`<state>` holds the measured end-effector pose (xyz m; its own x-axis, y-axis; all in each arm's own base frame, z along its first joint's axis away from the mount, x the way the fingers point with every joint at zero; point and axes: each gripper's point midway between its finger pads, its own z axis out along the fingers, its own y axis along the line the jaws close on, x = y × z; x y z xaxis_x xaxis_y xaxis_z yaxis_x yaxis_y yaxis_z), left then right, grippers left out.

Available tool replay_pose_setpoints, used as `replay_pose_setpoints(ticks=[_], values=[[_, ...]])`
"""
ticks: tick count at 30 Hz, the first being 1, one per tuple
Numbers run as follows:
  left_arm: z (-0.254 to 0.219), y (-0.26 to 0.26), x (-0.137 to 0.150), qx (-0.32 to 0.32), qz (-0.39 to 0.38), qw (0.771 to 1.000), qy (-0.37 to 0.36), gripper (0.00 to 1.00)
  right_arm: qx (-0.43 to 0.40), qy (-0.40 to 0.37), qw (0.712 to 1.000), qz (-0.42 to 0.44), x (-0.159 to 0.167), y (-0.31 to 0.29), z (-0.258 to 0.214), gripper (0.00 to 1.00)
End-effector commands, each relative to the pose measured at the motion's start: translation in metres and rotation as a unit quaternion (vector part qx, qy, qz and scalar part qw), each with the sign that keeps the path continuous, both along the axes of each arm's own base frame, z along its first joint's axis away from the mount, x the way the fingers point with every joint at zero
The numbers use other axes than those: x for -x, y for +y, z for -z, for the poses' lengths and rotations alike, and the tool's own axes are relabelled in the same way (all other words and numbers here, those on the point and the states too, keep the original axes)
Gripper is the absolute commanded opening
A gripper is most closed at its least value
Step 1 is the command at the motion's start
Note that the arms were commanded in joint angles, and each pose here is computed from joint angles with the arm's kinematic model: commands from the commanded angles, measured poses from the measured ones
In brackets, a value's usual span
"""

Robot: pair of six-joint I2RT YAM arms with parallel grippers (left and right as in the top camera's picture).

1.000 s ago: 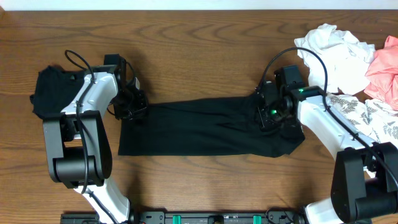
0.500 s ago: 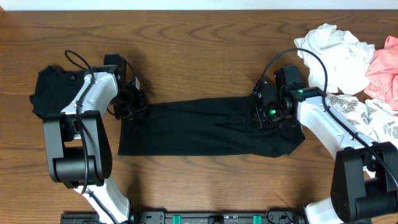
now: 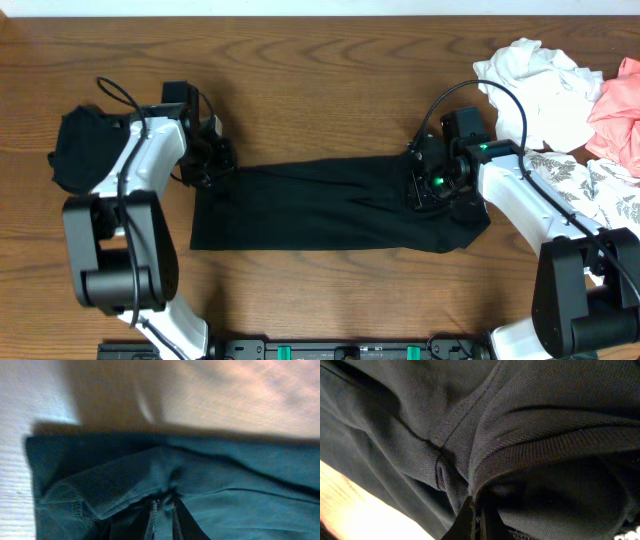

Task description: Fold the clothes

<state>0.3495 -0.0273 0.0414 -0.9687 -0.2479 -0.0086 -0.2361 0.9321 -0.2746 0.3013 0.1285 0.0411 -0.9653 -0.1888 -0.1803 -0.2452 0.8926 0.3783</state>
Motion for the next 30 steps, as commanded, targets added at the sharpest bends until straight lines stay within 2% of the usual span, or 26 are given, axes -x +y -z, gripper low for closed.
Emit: replay_pose_setpoints(ticks=[1,5,10,16,25,27,30], values=[[-0.027,0.007,-0.017,-0.016,-0.006,0.999,-0.051,0.13,-0.014,0.015,1.0,0.001,0.005,0.003,0.001,0.01],[-0.029,0.01,-0.021,-0.026,-0.007,0.998,-0.062,0.13,-0.019,0.015,1.0,-0.004,0.006,0.004,0.001,0.01],[-0.027,0.009,-0.009,-0.026,-0.006,0.999,-0.037,0.14,-0.019,0.015,1.0,-0.004,0.006,0.004,0.001,0.01],[-0.016,0.025,0.007,-0.074,-0.01,0.997,-0.007,0.14,-0.019,0.015,1.0,-0.004,0.006,0.004,0.001,0.01],[0.012,0.024,0.032,-0.072,-0.015,0.997,0.029,0.15,-0.019,0.013,1.0,-0.004,0.005,0.004,0.0,0.01],[0.015,0.023,0.036,-0.071,-0.021,0.997,0.036,0.21,-0.019,0.013,1.0,-0.004,0.005,0.004,0.0,0.01],[0.018,0.017,0.038,-0.053,-0.023,0.998,0.037,0.22,-0.019,0.012,1.0,-0.004,0.005,0.004,0.0,0.01]])
